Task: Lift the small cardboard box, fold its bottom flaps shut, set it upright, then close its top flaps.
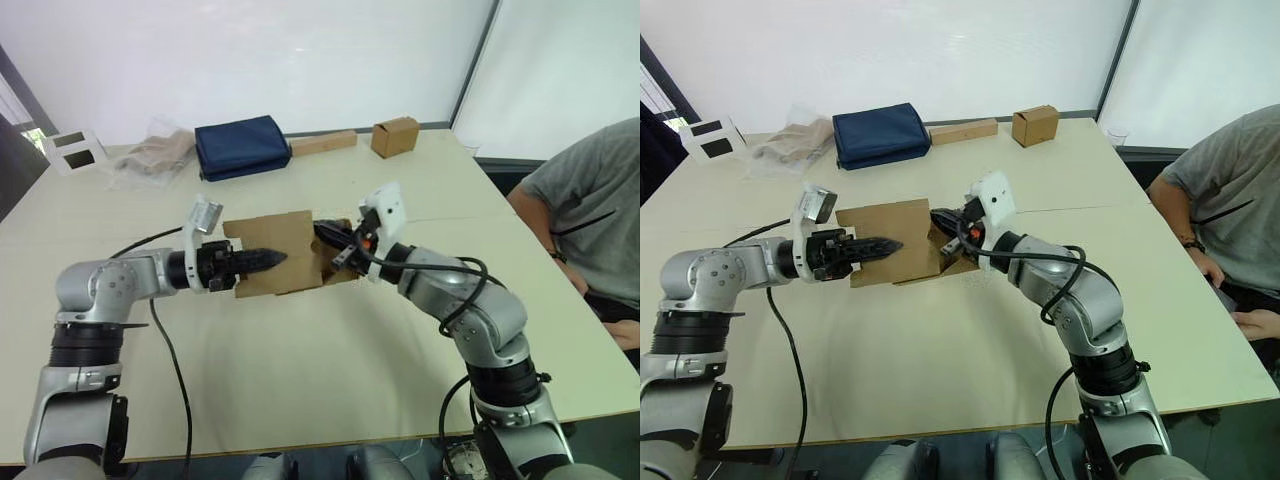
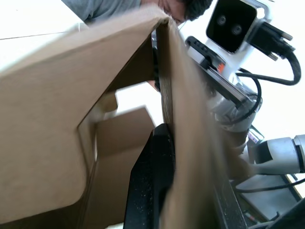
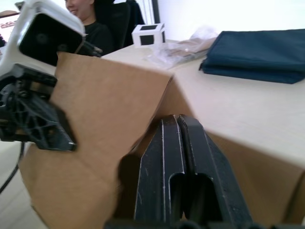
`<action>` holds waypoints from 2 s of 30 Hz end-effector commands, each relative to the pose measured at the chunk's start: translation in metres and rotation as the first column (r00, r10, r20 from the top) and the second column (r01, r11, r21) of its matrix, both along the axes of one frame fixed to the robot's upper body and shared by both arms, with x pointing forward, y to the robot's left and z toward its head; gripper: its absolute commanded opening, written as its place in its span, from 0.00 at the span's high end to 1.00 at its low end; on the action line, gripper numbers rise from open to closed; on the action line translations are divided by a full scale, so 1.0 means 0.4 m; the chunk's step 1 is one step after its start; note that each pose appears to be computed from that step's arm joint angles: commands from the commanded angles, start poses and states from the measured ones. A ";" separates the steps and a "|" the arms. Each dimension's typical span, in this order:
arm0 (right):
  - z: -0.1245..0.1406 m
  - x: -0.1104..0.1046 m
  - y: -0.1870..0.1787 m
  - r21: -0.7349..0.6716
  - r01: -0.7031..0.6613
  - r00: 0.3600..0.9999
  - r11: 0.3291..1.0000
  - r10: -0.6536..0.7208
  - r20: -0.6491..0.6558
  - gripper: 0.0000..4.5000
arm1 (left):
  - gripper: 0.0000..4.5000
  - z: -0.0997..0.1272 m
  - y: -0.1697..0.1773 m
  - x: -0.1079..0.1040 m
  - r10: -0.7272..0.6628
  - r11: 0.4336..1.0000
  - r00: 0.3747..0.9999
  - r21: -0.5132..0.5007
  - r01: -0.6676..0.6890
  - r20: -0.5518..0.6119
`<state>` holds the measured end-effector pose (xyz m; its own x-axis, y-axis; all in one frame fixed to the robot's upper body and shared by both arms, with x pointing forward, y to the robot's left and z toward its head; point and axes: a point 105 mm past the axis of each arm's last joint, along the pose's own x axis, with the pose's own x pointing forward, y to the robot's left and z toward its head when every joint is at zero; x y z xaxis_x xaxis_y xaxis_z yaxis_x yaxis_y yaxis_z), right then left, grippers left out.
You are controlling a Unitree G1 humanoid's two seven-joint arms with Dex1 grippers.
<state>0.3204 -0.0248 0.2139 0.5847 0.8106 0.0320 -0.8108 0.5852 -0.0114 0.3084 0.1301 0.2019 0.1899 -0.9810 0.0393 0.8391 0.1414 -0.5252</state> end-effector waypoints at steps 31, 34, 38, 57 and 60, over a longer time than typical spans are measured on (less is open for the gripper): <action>-0.064 -0.065 -0.158 -0.050 0.005 0.997 0.999 -0.010 -0.083 1.00 | 0.98 0.060 0.002 0.000 -0.003 0.999 0.997 -0.042 0.006 0.078; -0.061 -0.065 -0.130 -0.055 -0.023 0.998 0.998 0.020 -0.062 1.00 | 0.98 0.060 0.001 -0.004 -0.011 0.999 0.997 -0.038 0.014 0.077; -0.050 -0.074 -0.069 -0.053 -0.124 0.992 0.991 0.123 -0.037 1.00 | 0.98 0.053 -0.006 -0.021 -0.046 0.999 0.997 -0.017 0.047 0.070; 0.008 -0.051 -0.188 -0.015 -0.086 0.996 0.996 0.085 -0.038 1.00 | 0.98 0.067 0.003 -0.033 -0.044 0.999 0.995 -0.028 0.046 0.091; 0.014 -0.046 -0.230 0.039 -0.049 0.996 0.998 0.051 -0.067 1.00 | 0.98 0.065 0.003 -0.031 -0.043 0.999 0.995 -0.030 0.045 0.090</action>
